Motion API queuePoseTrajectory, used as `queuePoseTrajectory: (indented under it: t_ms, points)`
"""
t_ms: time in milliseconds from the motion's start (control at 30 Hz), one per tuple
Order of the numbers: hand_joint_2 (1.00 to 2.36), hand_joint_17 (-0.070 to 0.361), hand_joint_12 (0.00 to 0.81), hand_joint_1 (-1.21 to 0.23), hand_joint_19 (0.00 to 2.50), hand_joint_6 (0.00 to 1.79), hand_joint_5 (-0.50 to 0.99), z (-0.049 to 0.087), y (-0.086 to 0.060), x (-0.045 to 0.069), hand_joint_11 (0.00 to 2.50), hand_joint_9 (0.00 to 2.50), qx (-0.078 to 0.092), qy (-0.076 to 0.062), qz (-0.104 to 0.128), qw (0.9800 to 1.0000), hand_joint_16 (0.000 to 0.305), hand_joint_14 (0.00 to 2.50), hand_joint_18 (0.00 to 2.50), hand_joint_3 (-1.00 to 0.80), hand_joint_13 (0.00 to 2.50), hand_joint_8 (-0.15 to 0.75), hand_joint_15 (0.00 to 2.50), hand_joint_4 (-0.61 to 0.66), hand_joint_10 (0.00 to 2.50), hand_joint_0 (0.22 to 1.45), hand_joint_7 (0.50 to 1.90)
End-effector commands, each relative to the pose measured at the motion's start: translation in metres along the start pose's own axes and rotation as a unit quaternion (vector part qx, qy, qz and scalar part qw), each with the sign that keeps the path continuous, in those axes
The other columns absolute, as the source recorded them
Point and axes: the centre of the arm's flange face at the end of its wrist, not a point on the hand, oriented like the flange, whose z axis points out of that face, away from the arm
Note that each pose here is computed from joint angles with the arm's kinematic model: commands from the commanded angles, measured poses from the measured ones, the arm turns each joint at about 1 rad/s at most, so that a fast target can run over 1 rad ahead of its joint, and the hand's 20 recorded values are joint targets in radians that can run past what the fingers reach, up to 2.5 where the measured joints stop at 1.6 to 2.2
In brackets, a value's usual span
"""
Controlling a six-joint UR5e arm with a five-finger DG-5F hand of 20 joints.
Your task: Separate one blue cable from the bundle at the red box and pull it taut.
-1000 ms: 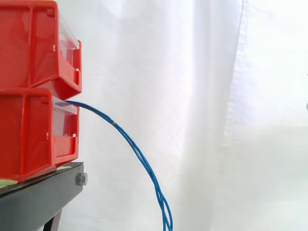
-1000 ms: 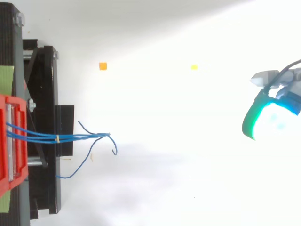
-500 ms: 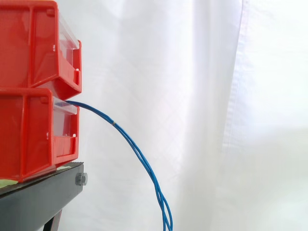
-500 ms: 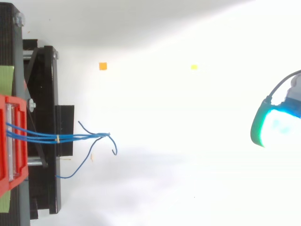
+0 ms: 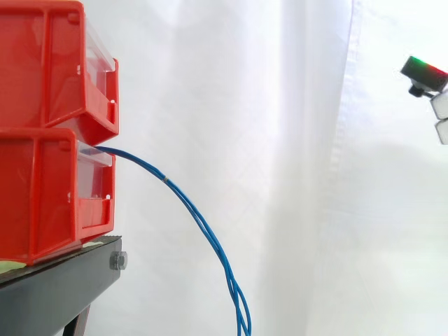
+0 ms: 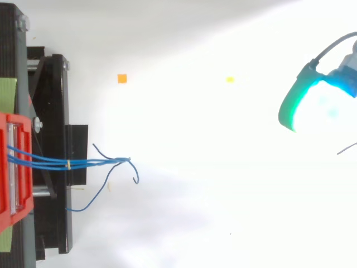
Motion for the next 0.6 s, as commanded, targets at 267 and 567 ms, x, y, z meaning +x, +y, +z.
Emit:
queuePoseTrajectory:
  t_ms: [267,567]
  points:
    - [1.00,0.116,0.400,-0.62,0.47,0.50,-0.18,0.059,-0.049,0.044,0.41,0.63,0.029,0.008,-0.001,0.9995,0.052,0.01,0.55,-0.49,0.54,0.358,0.32,0.27,0.01,0.54,0.88]
    - [1.00,0.116,0.402,-0.62,0.47,0.50,-0.18,0.092,-0.063,0.061,0.42,0.63,0.016,-0.003,-0.007,0.9998,0.052,0.01,0.55,-0.49,0.54,0.358,0.32,0.28,0.01,0.54,0.88]
